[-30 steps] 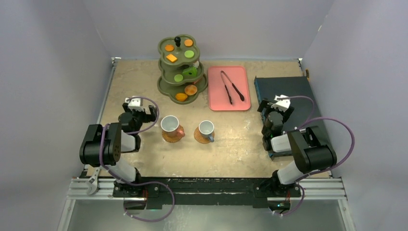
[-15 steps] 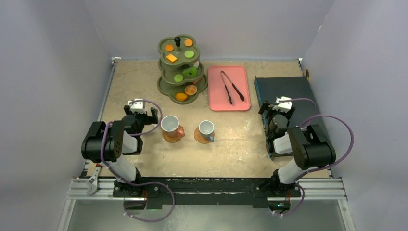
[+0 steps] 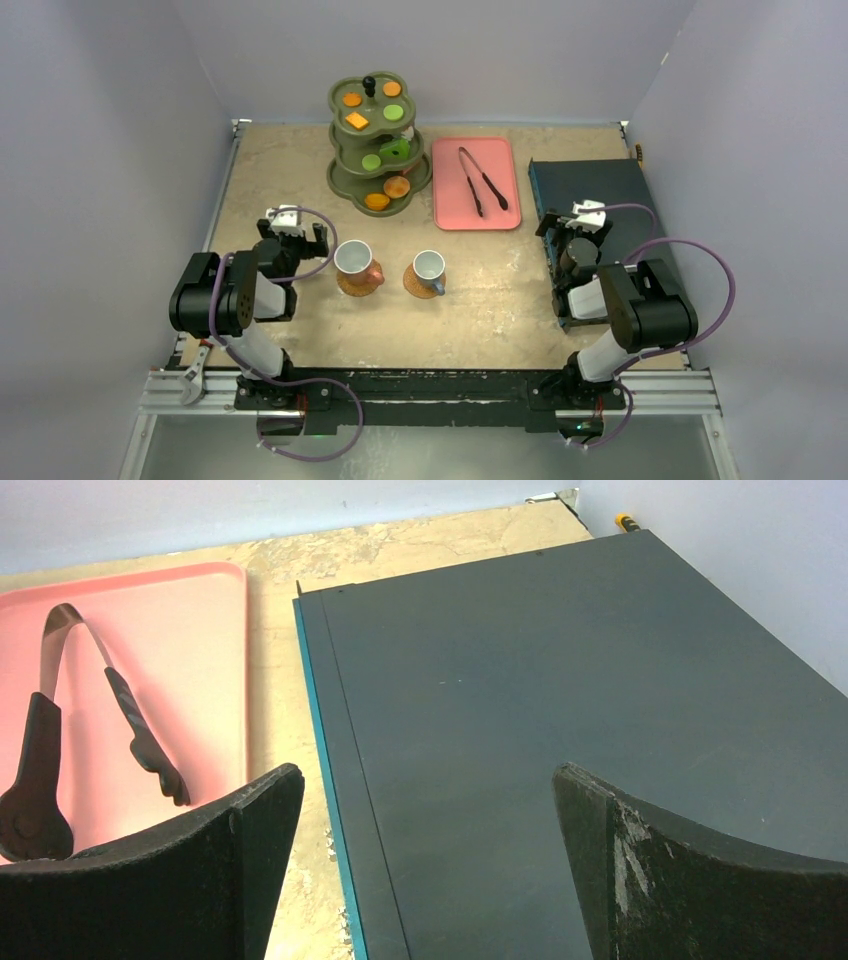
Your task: Serve the afternoon tea
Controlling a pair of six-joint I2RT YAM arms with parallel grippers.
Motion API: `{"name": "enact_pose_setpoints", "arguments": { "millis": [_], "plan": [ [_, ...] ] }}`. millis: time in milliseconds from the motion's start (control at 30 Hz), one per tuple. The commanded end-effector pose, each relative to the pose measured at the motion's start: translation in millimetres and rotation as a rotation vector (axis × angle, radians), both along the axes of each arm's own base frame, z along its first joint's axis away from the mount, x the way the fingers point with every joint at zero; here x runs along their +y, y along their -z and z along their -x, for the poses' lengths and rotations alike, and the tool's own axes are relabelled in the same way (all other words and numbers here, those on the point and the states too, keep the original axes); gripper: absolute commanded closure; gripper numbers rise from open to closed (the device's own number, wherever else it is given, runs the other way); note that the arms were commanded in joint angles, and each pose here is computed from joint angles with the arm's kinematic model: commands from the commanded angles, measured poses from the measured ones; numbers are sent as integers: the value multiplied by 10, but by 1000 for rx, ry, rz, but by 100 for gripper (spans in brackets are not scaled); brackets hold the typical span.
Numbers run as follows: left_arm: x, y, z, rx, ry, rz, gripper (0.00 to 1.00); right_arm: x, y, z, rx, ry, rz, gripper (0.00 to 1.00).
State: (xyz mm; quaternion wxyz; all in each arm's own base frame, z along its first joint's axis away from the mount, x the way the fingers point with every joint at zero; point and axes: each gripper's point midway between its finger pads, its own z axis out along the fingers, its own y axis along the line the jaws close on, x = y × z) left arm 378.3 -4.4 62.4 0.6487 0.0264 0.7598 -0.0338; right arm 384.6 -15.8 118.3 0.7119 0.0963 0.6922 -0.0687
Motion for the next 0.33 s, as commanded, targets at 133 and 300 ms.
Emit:
{"name": "enact_pose_setpoints", "arguments": {
  "millis": [133,300],
  "plan": [
    [-5,-156,-91,-59,1,-11,1,-10,-180,-16,-67,0,3,2],
    [-15,-150,-97,-52,-7,-22,1,-9,-176,-16,-66,0,4,2]
  ]
}}
